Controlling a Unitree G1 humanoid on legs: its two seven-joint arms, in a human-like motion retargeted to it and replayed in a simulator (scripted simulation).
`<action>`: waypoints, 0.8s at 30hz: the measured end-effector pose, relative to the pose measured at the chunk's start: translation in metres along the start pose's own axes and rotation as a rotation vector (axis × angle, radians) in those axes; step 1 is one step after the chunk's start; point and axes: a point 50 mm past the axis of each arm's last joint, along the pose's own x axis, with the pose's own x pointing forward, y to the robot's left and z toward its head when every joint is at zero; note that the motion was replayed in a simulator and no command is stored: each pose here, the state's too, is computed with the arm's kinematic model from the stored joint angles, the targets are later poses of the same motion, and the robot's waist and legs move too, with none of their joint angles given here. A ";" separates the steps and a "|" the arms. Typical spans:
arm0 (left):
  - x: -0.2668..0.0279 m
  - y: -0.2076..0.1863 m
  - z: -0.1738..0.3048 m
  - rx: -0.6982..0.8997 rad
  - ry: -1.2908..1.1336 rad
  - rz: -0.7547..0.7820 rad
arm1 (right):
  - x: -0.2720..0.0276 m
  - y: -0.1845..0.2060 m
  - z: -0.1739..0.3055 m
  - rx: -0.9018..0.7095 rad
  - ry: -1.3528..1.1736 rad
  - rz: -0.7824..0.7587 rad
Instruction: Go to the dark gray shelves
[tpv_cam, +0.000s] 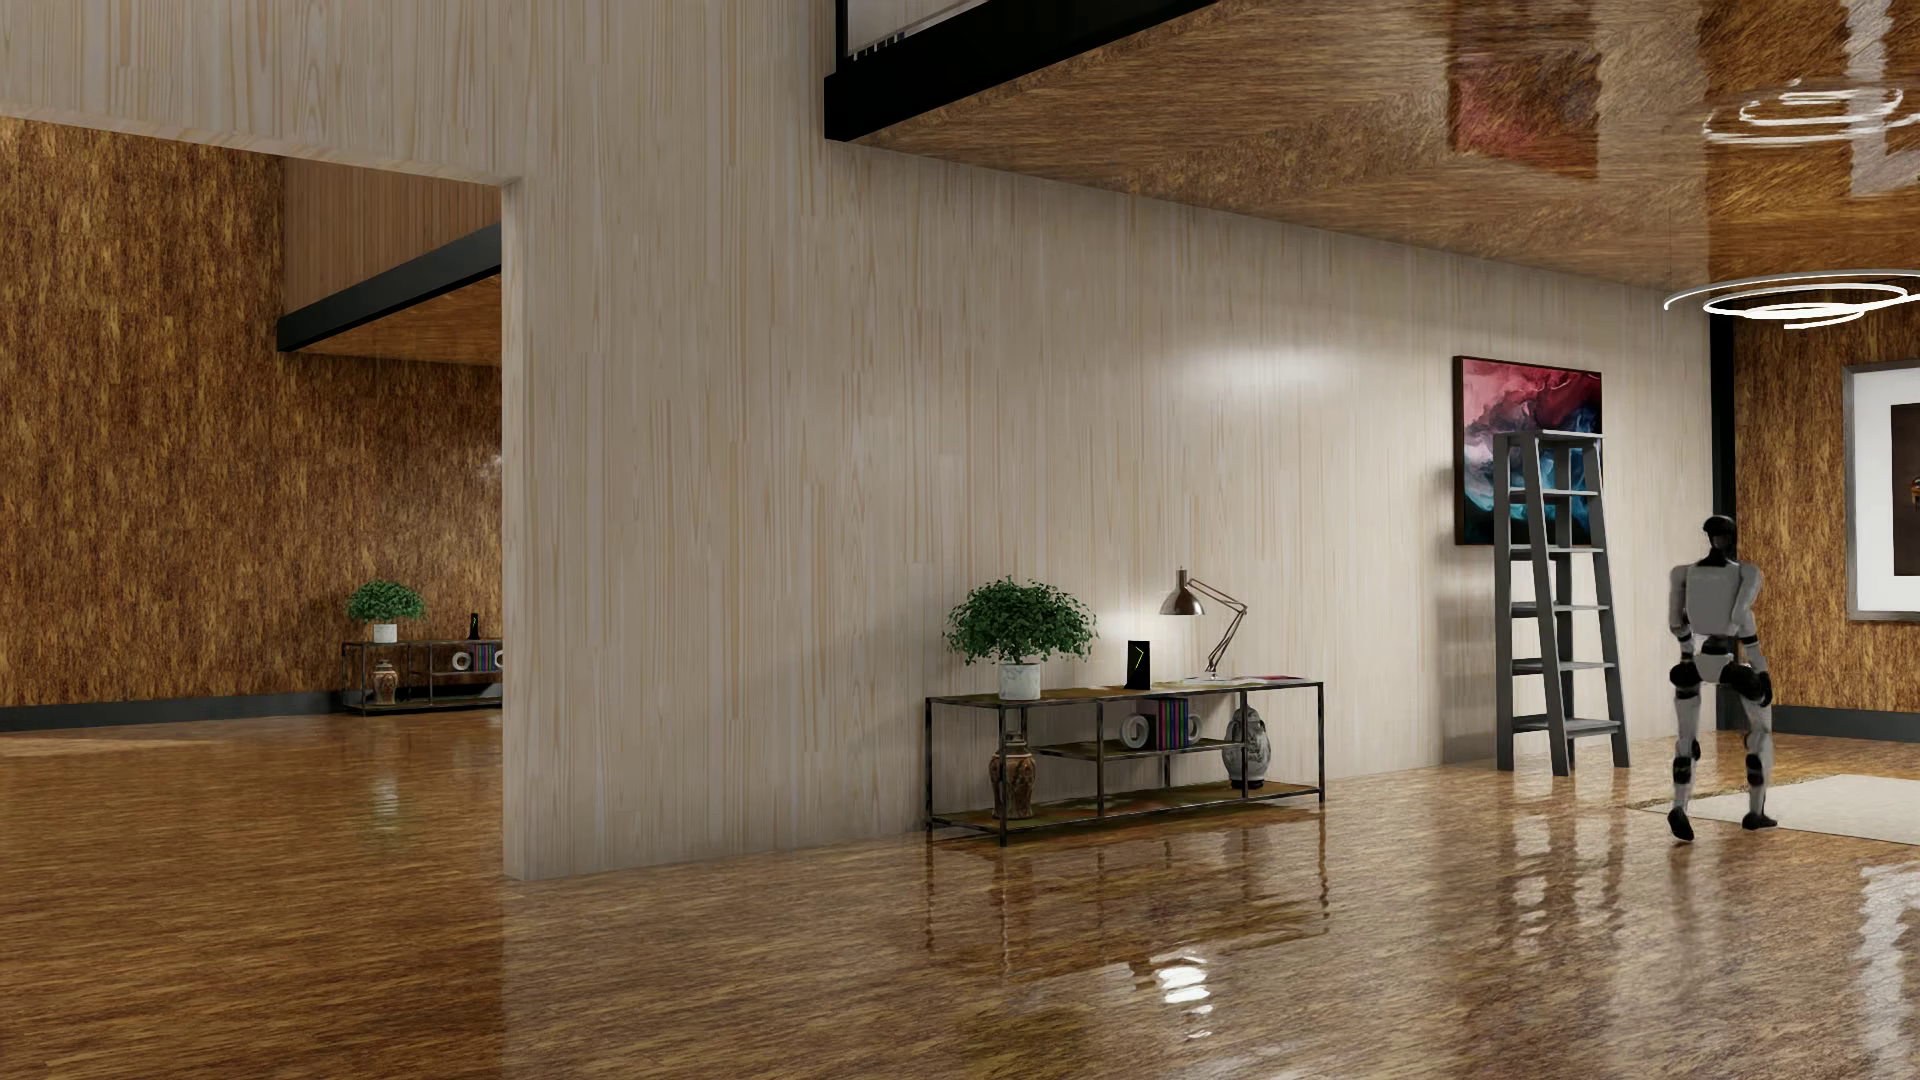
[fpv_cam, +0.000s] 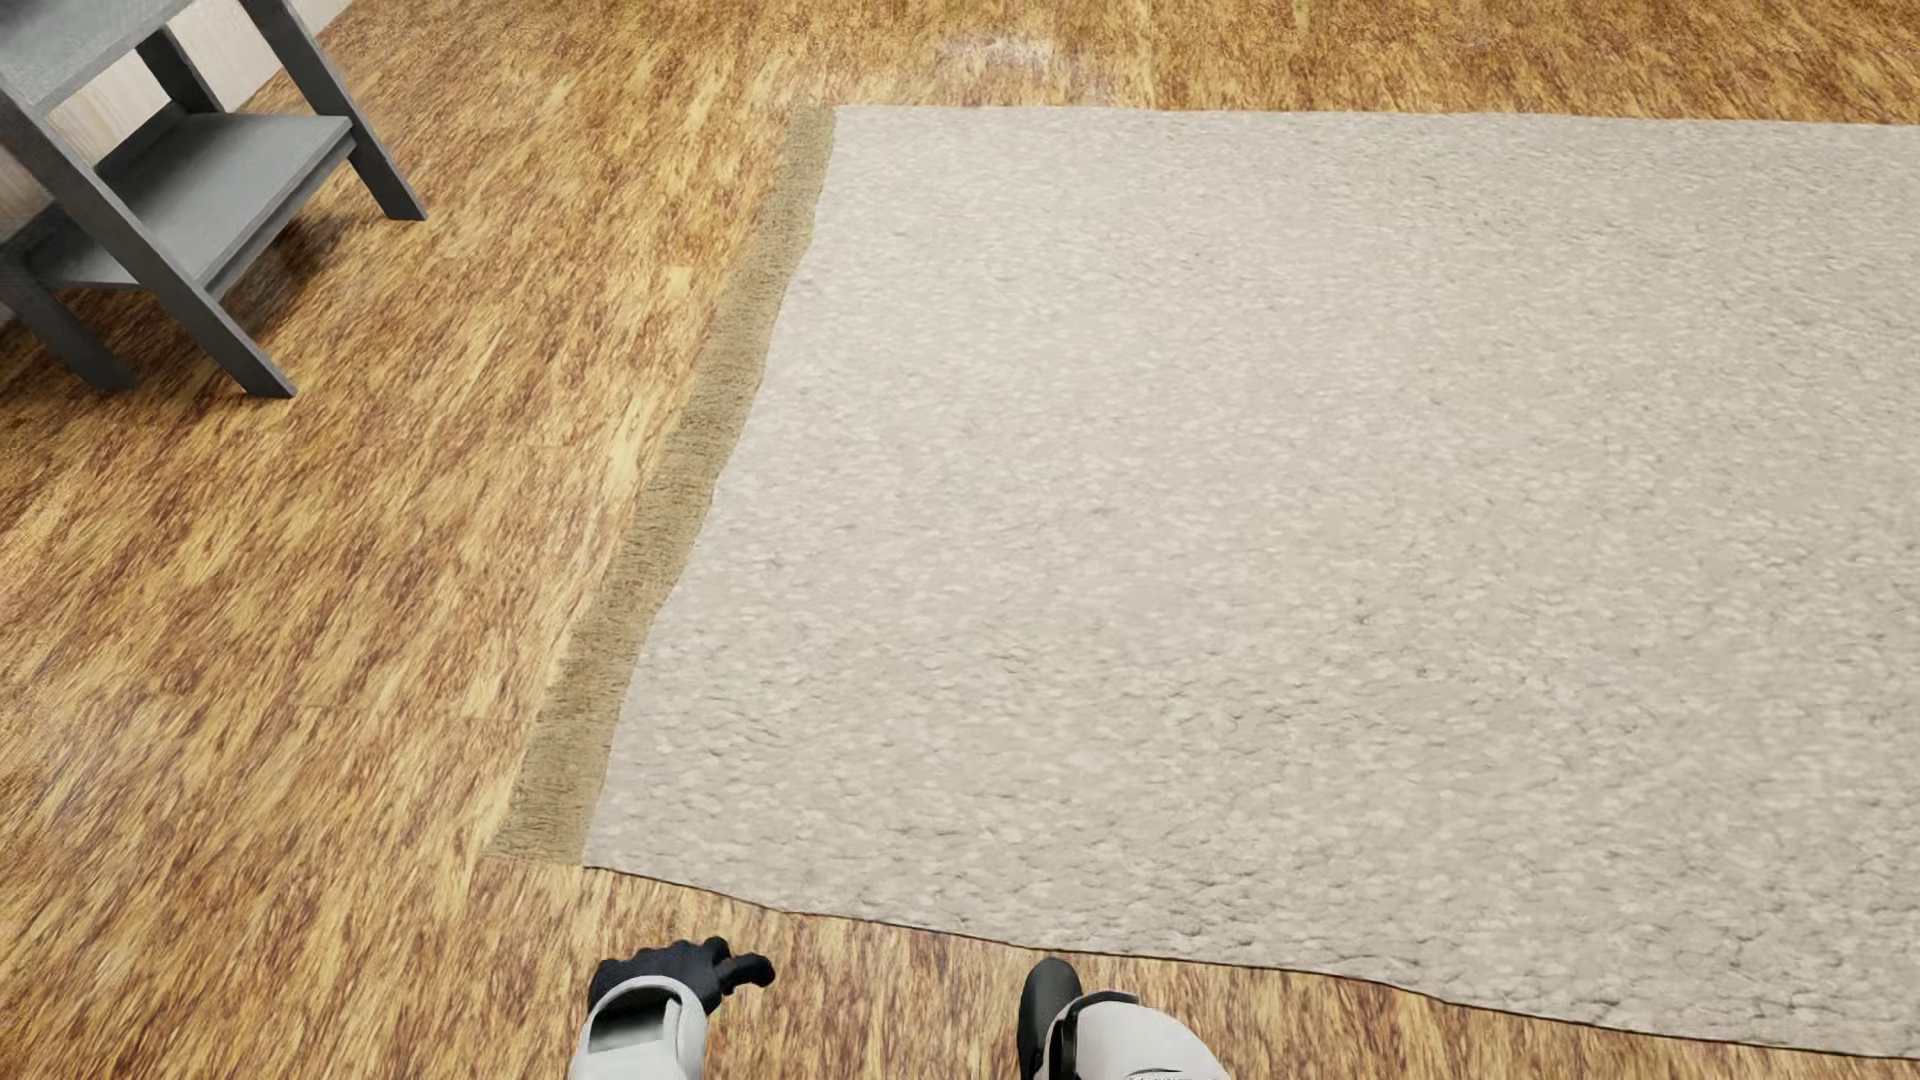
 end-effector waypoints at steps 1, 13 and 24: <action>-0.002 -0.022 -0.012 0.052 0.070 -0.099 | 0.001 -0.006 0.006 0.051 -0.009 -0.058; -0.080 -0.160 -0.067 -0.313 0.310 -0.446 | -0.050 -0.167 0.231 -0.095 -0.709 -0.532; -0.059 -0.132 -0.037 -0.426 0.336 -0.252 | 0.010 -0.089 0.130 -0.290 -0.279 -0.231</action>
